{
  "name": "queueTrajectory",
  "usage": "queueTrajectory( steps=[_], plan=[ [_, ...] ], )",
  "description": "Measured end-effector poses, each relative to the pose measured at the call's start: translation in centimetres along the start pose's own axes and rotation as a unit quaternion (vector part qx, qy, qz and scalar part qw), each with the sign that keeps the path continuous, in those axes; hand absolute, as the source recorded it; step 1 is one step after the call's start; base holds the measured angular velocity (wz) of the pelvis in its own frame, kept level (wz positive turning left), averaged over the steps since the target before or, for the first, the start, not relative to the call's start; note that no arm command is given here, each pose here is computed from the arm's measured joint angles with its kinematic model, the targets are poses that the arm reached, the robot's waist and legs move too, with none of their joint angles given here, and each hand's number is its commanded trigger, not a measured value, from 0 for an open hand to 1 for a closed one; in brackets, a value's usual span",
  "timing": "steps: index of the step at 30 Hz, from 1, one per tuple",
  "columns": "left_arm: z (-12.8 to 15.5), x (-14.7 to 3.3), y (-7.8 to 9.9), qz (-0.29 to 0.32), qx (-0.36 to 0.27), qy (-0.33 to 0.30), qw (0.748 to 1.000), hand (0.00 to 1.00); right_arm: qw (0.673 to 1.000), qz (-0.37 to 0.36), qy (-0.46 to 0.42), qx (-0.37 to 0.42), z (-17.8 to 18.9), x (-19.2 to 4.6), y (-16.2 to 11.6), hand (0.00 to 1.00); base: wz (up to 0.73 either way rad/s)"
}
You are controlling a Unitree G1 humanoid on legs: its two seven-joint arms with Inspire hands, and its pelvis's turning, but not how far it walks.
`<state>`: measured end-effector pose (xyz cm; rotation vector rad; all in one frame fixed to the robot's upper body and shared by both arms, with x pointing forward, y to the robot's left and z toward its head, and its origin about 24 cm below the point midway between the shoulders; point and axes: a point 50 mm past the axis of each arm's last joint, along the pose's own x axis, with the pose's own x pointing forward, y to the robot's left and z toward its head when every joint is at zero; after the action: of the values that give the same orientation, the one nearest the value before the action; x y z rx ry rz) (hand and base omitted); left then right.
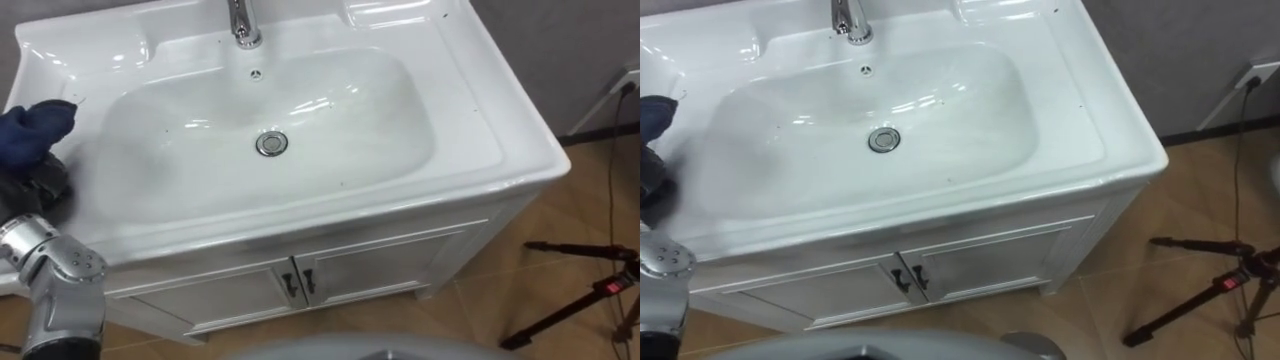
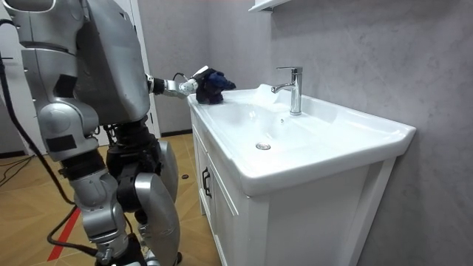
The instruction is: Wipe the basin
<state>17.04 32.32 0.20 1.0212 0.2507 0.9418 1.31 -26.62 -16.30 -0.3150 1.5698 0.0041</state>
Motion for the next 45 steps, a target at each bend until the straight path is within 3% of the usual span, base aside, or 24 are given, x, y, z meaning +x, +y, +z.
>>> queueTrajectory(
  steps=[36, 45],
  plan=[
    [0.6, -0.2, -0.1, 0.002, -0.013, -0.002, 1.000, 0.00, 1.000, 0.013, 0.004, 0.003, -0.8, 0.1, 1.2, 0.00, -0.01],
    [0.6, -0.1, -0.1, -0.012, -0.105, 0.058, 0.993, 0.00, 1.000, 0.020, 0.005, 0.007, -0.8, 0.1, 1.4, 0.00, 0.01]
  ],
)
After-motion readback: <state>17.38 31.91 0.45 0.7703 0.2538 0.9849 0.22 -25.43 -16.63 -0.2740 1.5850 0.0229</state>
